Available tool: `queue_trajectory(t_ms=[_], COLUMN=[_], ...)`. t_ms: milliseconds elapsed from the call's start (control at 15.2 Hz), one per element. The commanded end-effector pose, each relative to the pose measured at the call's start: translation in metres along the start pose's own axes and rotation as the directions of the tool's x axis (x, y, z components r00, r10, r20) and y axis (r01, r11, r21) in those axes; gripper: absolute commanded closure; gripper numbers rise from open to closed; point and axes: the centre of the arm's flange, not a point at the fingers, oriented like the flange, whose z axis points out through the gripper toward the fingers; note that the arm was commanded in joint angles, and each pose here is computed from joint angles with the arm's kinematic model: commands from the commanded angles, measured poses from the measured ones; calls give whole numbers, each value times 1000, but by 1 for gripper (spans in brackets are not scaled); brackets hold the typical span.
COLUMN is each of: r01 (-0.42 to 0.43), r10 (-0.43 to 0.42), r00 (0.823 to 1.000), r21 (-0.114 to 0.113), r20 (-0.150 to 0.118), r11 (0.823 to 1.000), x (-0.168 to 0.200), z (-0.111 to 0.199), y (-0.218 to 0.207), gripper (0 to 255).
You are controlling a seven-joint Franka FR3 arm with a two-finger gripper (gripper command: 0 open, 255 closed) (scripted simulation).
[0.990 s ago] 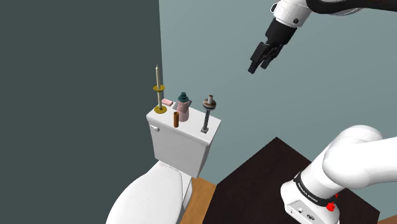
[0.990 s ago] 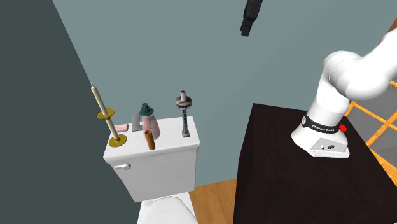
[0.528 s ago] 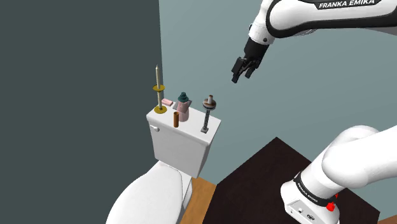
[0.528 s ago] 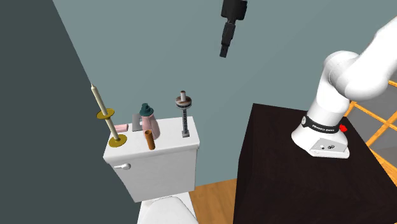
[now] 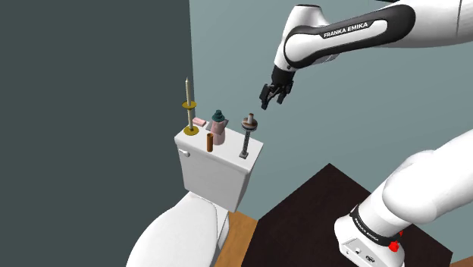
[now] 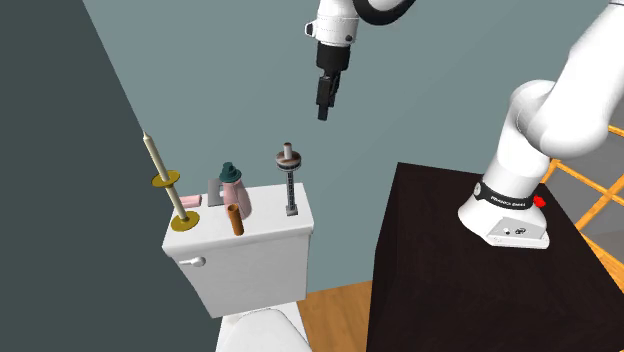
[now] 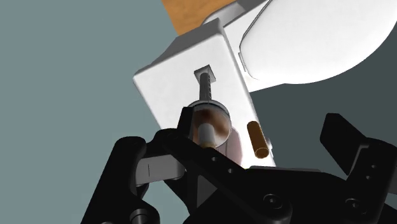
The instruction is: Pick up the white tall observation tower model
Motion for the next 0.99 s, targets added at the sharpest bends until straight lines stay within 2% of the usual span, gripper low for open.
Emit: queue_trajectory(t_ms=[0, 726, 924], r01=[-10, -61, -65], r10=[10, 64, 68], r00=[1000, 995, 994], r21=[-5, -38, -40], r20=[12, 83, 88], r11=[1000, 997, 997], x=[14, 90, 94], z=[25, 153, 173], y=[2, 25, 27], gripper=[0, 0, 0])
